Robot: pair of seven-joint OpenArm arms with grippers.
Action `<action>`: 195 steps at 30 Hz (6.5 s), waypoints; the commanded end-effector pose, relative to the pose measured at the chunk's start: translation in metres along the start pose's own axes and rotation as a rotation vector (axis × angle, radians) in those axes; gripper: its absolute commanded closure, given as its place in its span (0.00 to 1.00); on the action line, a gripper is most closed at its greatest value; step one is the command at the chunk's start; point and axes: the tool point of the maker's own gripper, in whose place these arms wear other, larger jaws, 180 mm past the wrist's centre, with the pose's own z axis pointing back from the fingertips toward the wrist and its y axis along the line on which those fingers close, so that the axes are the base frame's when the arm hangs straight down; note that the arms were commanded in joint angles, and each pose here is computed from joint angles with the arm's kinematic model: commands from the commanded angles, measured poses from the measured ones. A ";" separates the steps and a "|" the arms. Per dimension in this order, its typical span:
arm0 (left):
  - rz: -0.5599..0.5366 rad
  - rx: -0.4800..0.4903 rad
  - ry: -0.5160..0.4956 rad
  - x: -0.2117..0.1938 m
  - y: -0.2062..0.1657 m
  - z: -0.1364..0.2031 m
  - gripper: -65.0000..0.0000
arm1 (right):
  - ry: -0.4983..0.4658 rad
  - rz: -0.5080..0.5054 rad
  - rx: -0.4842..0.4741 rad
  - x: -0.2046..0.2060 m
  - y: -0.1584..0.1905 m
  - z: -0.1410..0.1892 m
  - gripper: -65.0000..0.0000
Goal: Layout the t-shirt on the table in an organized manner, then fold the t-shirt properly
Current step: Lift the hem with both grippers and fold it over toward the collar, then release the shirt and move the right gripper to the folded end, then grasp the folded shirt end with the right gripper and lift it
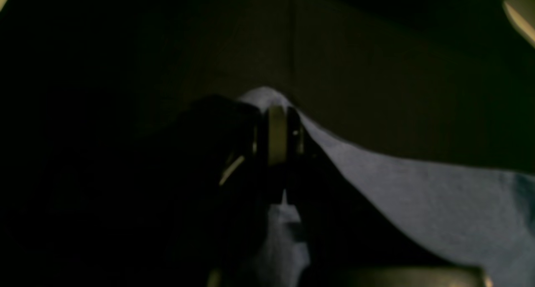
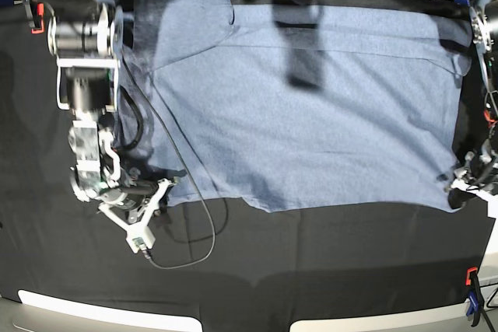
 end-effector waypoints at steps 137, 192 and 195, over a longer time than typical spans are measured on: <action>-0.265 0.017 0.000 -0.024 -0.011 0.144 0.52 | 0.055 -0.018 0.383 -0.031 0.127 0.131 1.00; -0.096 0.140 0.296 -0.125 0.035 0.189 0.52 | -0.040 0.005 0.220 -0.045 0.113 0.182 0.61; 0.022 0.130 0.287 -0.139 0.043 0.186 0.52 | -0.041 0.004 0.221 -0.045 0.113 0.182 0.61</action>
